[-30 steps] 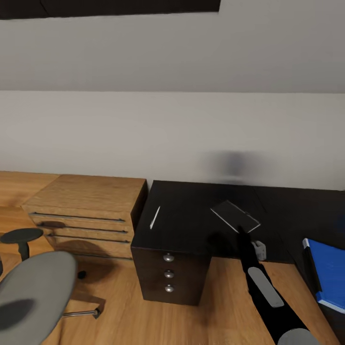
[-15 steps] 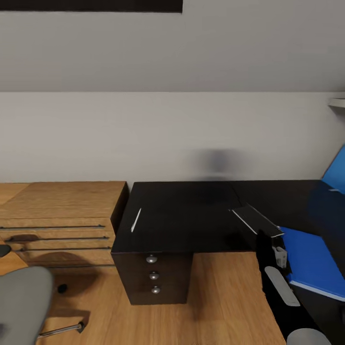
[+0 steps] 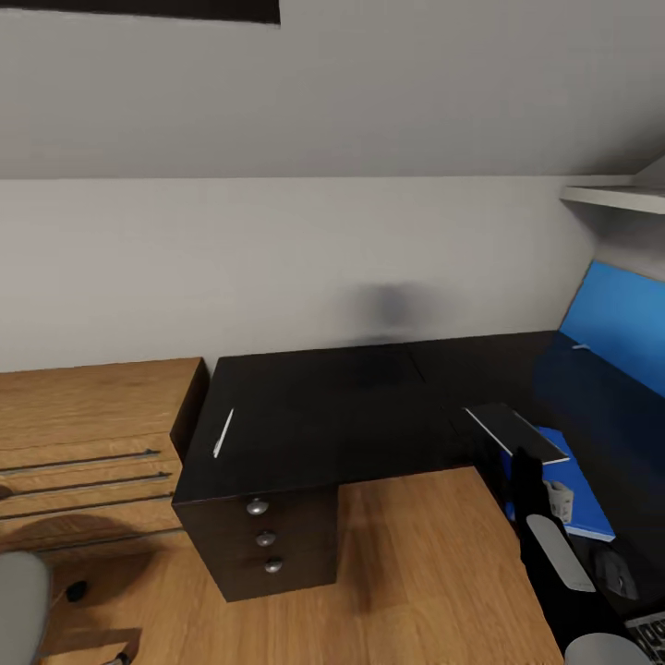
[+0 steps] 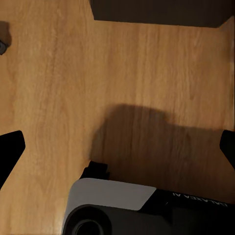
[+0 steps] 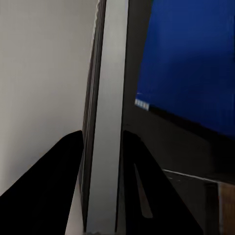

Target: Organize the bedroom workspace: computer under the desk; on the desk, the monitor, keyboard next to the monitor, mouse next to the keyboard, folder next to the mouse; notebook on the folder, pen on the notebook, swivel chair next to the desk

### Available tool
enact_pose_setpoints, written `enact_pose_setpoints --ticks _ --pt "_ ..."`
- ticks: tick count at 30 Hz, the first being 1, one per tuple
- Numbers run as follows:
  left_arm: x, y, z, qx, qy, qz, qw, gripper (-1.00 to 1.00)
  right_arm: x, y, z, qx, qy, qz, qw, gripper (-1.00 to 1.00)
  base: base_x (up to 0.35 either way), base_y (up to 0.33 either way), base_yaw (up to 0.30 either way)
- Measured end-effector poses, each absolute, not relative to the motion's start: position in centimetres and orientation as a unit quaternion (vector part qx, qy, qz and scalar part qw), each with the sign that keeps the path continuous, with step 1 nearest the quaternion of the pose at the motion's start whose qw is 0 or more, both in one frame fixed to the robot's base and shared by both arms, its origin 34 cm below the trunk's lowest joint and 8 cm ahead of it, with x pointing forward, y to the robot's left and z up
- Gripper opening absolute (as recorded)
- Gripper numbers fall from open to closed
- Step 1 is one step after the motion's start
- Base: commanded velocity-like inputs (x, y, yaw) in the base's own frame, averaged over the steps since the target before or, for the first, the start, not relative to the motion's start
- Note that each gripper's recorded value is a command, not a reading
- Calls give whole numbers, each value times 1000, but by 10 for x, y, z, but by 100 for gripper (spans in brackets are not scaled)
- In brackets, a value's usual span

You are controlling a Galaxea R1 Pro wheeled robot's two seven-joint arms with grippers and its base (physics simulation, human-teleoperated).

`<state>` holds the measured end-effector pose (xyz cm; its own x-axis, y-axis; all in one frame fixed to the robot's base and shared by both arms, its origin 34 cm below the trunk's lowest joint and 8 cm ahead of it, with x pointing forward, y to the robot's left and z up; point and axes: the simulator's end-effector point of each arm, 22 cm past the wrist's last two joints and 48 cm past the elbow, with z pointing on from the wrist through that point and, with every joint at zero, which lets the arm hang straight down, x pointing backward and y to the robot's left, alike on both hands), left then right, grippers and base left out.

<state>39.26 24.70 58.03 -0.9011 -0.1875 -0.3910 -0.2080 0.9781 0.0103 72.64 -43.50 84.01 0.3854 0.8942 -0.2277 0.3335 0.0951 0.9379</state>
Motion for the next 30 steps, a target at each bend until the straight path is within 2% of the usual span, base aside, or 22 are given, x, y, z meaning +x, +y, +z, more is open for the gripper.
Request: enact_pose_setpoints --ticks 6,24,30 --pt "402 248 584 -106 969 26 222 100 727 -432 841 622 492 257 552 -100 49 -119 -155" --pt "402 249 585 -107 968 27 224 100 726 -430 839 620 494 252 555 -100 2 -4 -4" --pt "402 249 585 -107 968 27 224 100 709 -447 817 639 488 206 558 -100 0 0 0"
